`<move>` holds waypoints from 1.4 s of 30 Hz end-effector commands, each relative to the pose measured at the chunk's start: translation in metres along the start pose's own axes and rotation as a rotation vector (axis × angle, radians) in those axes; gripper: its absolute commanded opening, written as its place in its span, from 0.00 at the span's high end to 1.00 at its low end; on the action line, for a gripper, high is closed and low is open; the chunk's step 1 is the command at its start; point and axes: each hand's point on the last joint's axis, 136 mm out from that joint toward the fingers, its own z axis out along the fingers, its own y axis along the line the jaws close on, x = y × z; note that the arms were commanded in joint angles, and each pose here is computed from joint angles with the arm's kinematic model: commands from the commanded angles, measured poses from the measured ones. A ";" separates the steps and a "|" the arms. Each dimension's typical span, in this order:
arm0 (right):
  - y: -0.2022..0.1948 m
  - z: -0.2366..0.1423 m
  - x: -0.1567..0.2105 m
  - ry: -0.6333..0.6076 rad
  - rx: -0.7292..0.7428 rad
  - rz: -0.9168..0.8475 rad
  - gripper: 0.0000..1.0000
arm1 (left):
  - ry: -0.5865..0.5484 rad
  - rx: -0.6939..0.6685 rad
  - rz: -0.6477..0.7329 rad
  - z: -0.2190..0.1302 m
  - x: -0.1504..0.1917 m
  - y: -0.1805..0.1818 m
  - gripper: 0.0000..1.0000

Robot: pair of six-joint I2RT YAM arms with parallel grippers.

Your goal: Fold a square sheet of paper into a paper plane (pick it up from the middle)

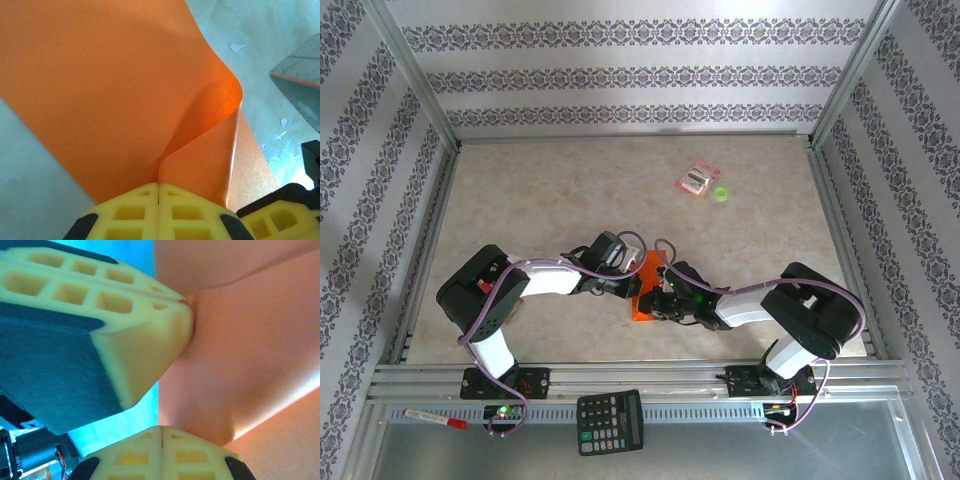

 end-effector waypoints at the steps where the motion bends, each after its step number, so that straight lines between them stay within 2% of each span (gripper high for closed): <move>1: 0.011 -0.005 -0.005 -0.001 -0.026 -0.022 1.00 | 0.117 -0.113 -0.067 0.010 0.038 0.034 1.00; 9: -0.008 0.000 -0.013 -0.002 0.018 0.005 1.00 | 0.118 -0.112 -0.063 0.010 0.038 0.034 1.00; 15: -0.038 0.001 -0.002 0.025 0.082 0.047 1.00 | 0.117 -0.116 -0.057 0.009 0.036 0.034 1.00; 25: -0.001 -0.011 -0.016 0.001 0.002 0.007 1.00 | 0.116 -0.115 -0.056 0.010 0.033 0.033 1.00; 34: -0.014 -0.010 -0.023 0.003 0.021 0.017 1.00 | 0.119 -0.113 -0.056 0.009 0.034 0.032 1.00; 42: -0.040 -0.008 -0.014 0.026 0.072 0.060 1.00 | 0.115 -0.109 -0.053 0.008 0.030 0.030 1.00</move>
